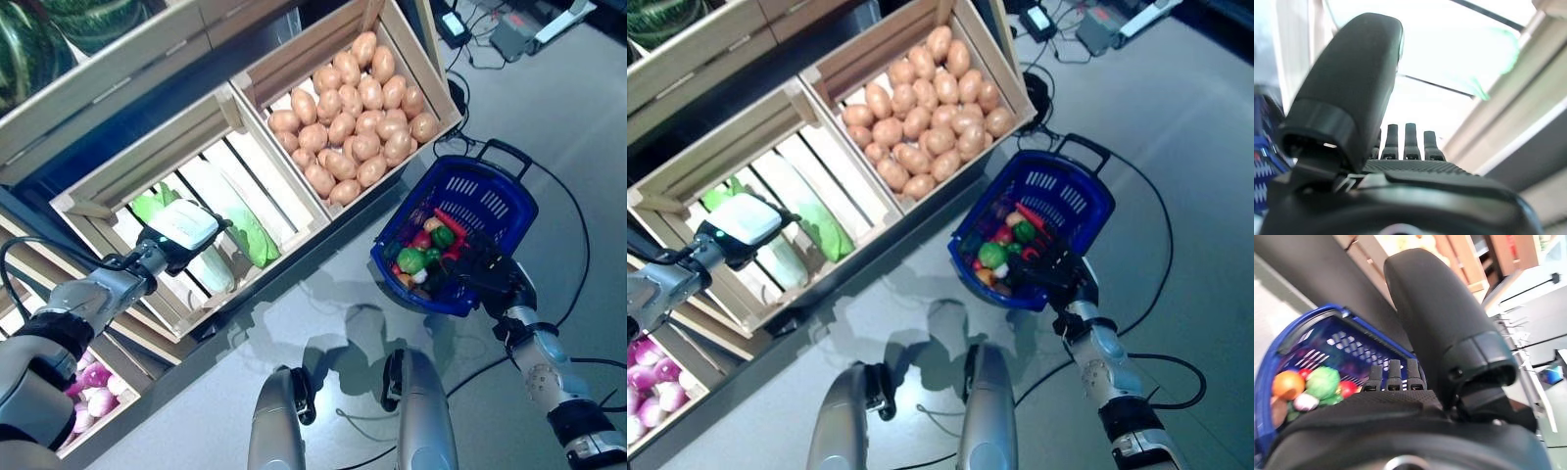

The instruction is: Put vegetables into the basket

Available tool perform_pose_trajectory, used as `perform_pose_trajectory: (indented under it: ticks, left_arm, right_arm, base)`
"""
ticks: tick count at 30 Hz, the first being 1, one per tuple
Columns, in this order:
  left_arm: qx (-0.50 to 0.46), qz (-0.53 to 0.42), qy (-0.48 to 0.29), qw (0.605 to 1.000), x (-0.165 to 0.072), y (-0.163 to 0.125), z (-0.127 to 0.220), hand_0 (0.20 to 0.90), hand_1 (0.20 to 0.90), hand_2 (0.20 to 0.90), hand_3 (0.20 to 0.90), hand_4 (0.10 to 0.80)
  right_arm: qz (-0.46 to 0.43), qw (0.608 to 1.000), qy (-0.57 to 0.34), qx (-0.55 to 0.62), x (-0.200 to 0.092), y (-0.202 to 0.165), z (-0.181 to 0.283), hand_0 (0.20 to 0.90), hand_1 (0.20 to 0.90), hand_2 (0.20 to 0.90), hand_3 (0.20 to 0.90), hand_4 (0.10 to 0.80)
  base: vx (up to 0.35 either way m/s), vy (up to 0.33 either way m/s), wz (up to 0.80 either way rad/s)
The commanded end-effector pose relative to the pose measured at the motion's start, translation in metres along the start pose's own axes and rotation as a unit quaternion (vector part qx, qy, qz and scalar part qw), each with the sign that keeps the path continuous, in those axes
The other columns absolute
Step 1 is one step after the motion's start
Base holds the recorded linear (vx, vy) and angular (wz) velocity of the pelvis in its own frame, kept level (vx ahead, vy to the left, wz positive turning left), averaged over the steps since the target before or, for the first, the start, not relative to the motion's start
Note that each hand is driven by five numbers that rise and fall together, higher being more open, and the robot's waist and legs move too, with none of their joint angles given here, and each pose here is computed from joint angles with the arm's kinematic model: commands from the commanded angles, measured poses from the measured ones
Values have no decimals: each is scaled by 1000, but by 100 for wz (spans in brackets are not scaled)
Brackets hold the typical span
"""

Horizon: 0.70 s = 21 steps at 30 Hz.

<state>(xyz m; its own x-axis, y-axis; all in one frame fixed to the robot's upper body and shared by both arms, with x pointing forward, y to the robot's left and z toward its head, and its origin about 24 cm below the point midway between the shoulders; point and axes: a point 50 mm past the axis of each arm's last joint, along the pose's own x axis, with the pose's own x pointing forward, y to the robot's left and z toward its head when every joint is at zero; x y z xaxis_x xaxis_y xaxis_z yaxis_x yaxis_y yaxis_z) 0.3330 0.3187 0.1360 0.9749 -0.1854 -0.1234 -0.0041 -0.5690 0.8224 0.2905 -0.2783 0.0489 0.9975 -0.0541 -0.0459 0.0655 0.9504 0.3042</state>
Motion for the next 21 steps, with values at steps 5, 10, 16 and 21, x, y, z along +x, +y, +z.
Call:
perform_pose_trajectory:
  ticks: [5, 10, 16, 21]
  left_arm:
    - [43, 45, 142, 988, -18, 42, -72, 900, 900, 900, 900, 800]
    - [37, 37, 169, 984, -21, 42, -80, 900, 900, 900, 900, 800]
    - [29, 8, 204, 979, -29, 29, -89, 900, 900, 900, 900, 800]
    - [24, -11, 222, 975, -35, 18, -92, 900, 900, 900, 900, 800]
  right_arm:
    - [27, 995, -95, -6, 11, 3, 54, 900, 900, 900, 900, 800]
    - [27, 994, -108, -9, 10, 0, 63, 900, 900, 900, 900, 800]
    - [28, 992, -125, -9, 9, -1, 69, 900, 900, 900, 900, 800]
    - [29, 991, -130, -9, 8, -6, 73, 900, 900, 900, 900, 800]
  base:
    - [-26, 16, 0]
    - [-28, 17, 1]
    - [-12, 6, 0]
    - [-3, 32, -3]
